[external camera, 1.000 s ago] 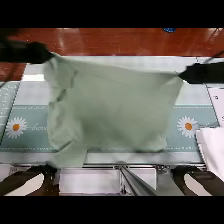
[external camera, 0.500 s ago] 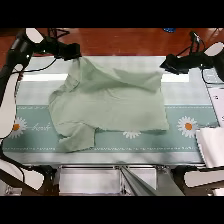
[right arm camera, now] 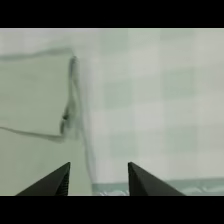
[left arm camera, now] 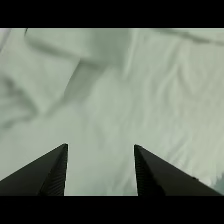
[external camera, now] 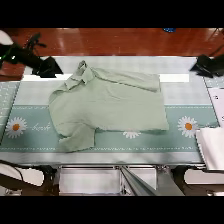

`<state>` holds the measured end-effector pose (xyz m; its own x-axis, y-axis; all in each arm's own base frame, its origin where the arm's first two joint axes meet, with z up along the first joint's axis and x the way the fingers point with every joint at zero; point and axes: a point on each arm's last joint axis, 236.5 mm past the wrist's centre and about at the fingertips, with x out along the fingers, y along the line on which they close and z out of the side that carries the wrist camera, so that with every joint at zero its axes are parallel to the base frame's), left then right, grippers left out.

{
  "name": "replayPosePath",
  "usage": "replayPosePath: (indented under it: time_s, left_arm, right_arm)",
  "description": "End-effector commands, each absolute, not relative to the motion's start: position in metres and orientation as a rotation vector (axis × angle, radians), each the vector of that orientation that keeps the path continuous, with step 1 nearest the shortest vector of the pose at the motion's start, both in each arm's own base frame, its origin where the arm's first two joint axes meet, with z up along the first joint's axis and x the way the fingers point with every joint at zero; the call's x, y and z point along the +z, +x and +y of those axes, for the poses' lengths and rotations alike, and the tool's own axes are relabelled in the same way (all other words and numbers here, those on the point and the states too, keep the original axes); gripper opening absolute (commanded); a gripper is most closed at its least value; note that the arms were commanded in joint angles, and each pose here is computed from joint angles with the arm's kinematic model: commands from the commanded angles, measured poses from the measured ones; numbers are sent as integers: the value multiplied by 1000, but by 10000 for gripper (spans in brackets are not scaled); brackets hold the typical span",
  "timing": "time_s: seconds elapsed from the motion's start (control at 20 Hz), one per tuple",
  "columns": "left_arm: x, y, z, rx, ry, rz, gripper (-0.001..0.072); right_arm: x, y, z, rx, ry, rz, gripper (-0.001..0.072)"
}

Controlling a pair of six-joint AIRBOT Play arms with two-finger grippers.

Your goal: Fold the shirts.

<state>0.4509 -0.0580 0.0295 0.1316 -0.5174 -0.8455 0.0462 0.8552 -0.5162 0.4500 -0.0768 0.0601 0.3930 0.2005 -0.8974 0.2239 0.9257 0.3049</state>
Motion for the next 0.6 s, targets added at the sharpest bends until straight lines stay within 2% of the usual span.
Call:
replayPosePath:
  time_s: [0.0,0.15,0.3,0.55]
  left_arm:
    - [1,372,-28,-371,-488,1479,508]
    - [-31,327,2,-173,-636,1361,508]
    - [-58,283,0,-110,-828,1380,507]
    - [-82,253,-8,-96,-877,1488,507]
  right_arm:
    - [37,390,-95,-130,445,1198,414]
    - [10,349,-27,26,595,1136,414]
    - [4,312,23,119,645,1088,414]
    - [10,280,58,209,618,1112,414]
